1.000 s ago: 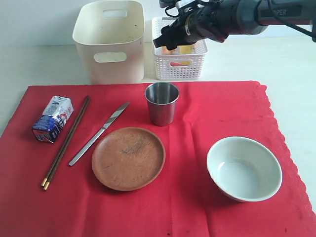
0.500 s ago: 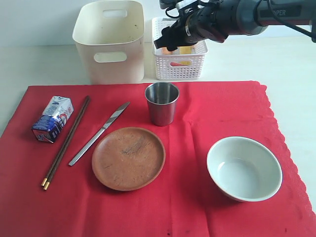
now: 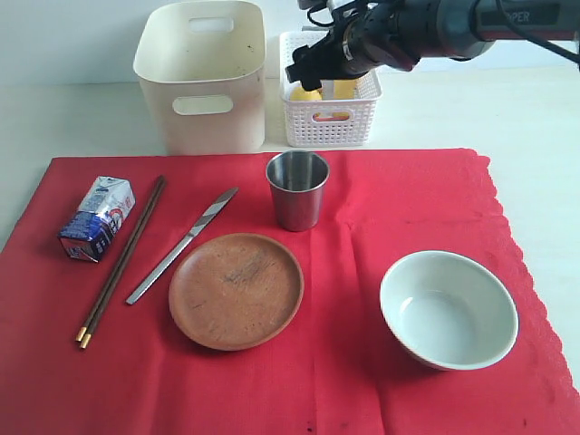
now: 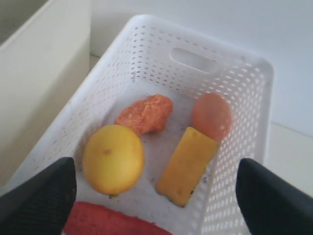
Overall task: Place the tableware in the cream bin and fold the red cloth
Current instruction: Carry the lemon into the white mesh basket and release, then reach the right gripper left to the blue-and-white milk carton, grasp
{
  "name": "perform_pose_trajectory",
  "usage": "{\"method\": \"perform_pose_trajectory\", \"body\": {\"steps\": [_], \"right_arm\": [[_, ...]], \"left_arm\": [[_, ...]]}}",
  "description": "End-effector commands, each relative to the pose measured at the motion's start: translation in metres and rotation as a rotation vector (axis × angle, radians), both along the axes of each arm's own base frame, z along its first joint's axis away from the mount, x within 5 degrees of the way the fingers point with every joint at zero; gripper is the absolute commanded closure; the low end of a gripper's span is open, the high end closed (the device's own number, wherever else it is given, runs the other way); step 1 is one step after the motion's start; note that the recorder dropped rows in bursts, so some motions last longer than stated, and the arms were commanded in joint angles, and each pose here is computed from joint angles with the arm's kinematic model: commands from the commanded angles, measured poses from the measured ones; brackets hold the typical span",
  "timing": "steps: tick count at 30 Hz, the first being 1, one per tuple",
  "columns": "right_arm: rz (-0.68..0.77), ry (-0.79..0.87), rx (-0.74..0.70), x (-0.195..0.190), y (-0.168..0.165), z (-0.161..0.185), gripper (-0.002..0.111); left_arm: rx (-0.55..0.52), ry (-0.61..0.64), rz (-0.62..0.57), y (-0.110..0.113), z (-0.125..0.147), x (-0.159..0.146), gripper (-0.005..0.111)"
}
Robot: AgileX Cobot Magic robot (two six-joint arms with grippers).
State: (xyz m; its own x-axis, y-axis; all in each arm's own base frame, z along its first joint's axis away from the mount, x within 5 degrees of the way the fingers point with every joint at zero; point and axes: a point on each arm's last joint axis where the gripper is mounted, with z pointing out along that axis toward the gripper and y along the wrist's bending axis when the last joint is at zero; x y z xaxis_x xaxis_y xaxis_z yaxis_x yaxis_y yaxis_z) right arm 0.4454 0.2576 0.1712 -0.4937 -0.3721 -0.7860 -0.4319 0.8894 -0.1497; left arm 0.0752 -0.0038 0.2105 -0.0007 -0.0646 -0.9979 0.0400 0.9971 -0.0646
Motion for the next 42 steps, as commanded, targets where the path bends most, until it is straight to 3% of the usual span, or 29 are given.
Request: {"method": "perform_pose_trajectory", "body": {"steps": [1,13,15,23,32,42], "right_arm": [[-0.06,-0.033,-0.031,-0.005,-0.013,0.043,0.024],[0.006,0.031,-0.058,-0.05,-0.034,0.134,0.026],[0.01,0.034,-0.055,-0.057,-0.038,0.141,0.031],[0.043,0.015,-0.011,-0.088,-0.049,0.145,0.073],[0.241,0.018,-0.026,-0.13,0.007,0.125,0.107],[0.408,0.094,-0.017,-0.165,0.089,0.067,0.108]], "left_arm": [[-0.003,-0.005,0.003,0.0,0.001,0.0,0.106],[-0.003,-0.005,0.003,0.0,0.001,0.0,0.106],[-0.003,-0.005,0.003,0.0,0.001,0.0,0.106],[-0.003,-0.005,0.003,0.0,0.001,0.0,0.106],[-0.003,-0.005,0.003,0.0,0.001,0.0,0.106],[-0.003,-0.005,0.003,0.0,0.001,0.0,0.106]]}}
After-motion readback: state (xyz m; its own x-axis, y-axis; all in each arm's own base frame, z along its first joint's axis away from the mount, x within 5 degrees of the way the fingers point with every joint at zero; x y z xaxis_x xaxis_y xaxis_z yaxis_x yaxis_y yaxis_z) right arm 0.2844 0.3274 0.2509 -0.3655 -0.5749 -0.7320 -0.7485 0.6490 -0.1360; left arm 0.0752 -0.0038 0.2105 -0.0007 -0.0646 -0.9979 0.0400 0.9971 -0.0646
